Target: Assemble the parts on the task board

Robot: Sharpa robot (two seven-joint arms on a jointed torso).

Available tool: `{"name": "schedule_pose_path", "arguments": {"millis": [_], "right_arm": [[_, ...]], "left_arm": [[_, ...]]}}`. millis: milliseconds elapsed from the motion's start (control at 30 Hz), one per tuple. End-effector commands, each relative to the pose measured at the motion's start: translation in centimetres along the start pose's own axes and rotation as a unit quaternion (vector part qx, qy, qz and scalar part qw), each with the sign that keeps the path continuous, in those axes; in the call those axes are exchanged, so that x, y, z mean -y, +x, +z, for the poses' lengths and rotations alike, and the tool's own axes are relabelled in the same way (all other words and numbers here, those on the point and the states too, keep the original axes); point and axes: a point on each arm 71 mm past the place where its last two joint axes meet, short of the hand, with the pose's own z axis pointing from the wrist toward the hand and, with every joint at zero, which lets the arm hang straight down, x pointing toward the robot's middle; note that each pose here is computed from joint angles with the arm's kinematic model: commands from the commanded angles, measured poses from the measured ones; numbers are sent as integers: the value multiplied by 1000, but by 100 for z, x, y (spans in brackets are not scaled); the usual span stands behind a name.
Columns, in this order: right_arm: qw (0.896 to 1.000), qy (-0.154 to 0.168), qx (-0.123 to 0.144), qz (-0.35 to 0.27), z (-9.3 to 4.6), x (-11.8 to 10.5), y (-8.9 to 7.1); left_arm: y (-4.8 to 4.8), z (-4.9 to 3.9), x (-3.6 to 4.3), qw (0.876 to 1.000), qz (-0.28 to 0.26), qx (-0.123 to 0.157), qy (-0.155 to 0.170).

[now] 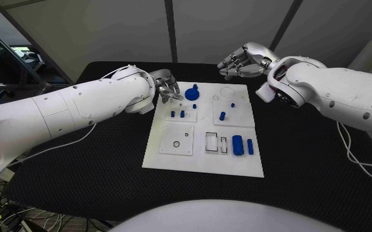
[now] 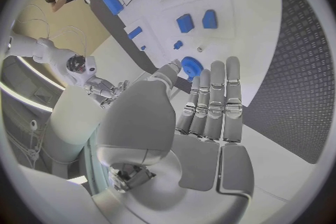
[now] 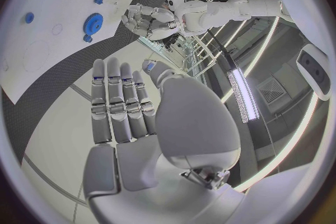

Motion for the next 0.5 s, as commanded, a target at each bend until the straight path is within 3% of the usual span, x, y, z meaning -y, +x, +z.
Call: {"name": "schedule_pose_path", "arguments": {"millis": [33, 300, 500], "right_arm": [[1000, -6, 5, -1, 1, -15, -15], [1000, -8, 4, -7, 3, -22, -9], [1000, -8, 4, -7, 0, -25, -7]], "left_arm": [[-44, 0, 198, 992, 24, 53, 116], [129, 60, 338, 979, 111, 53, 163], [240, 103, 380, 970, 156, 48, 178]]}}
